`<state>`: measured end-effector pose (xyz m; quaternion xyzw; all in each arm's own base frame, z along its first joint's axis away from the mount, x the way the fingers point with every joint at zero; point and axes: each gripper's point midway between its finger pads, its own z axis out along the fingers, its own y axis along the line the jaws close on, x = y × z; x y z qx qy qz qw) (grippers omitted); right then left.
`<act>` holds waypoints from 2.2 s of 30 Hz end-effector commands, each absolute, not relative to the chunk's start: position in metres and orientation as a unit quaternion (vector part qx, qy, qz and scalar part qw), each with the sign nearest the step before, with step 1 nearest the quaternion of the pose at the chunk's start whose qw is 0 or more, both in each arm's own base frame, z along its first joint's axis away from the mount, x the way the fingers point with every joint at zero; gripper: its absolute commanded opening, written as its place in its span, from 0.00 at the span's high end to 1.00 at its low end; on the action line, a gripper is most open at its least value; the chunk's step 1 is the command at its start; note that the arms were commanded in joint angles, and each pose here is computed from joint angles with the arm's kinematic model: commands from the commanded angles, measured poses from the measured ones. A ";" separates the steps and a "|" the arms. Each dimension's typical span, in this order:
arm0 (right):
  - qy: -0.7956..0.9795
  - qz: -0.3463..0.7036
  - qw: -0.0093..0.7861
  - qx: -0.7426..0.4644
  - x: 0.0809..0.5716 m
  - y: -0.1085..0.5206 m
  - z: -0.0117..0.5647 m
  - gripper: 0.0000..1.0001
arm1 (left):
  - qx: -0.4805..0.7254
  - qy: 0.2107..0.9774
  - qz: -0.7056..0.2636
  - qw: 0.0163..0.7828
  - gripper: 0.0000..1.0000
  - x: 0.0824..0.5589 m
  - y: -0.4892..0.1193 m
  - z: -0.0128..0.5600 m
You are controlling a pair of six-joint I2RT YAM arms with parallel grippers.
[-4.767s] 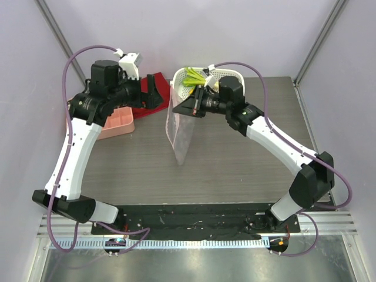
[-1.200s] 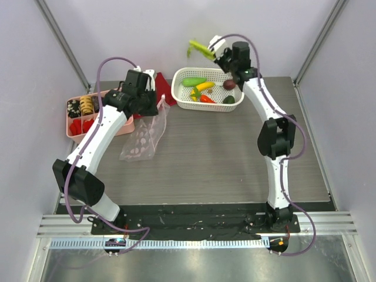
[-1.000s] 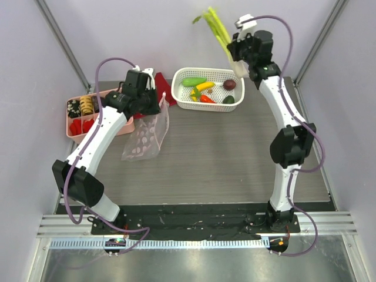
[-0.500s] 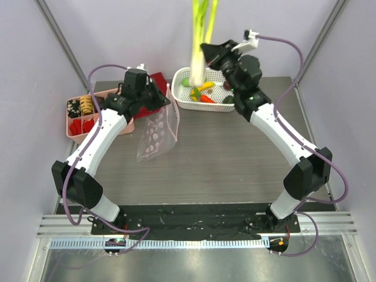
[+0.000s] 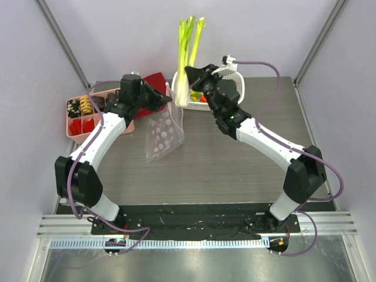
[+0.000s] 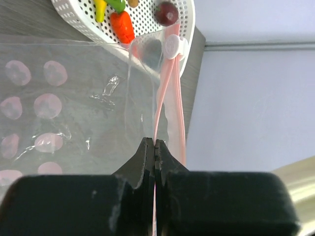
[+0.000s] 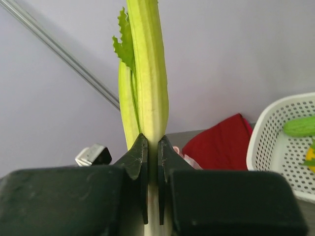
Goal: Place the food in the zip-top bag and seal the zipper
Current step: Place the fake vegetable in the zipper food storage bag.
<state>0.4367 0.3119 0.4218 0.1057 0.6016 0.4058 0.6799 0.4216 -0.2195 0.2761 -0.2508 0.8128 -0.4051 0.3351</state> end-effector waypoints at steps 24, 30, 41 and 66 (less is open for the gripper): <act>0.571 0.386 0.703 0.175 0.424 0.320 0.417 0.99 | -0.307 0.705 -0.562 0.304 1.00 0.429 -0.236 0.340; 0.592 0.347 0.710 0.160 0.415 0.338 0.378 0.99 | -0.321 0.690 -0.580 0.291 1.00 0.436 -0.240 0.345; 0.598 0.214 0.753 0.173 0.444 0.317 0.350 0.99 | -0.331 0.672 -0.598 0.284 1.00 0.436 -0.240 0.360; 0.607 0.320 0.722 0.091 0.405 0.348 0.341 0.99 | -0.324 0.649 -0.630 0.278 1.00 0.439 -0.238 0.381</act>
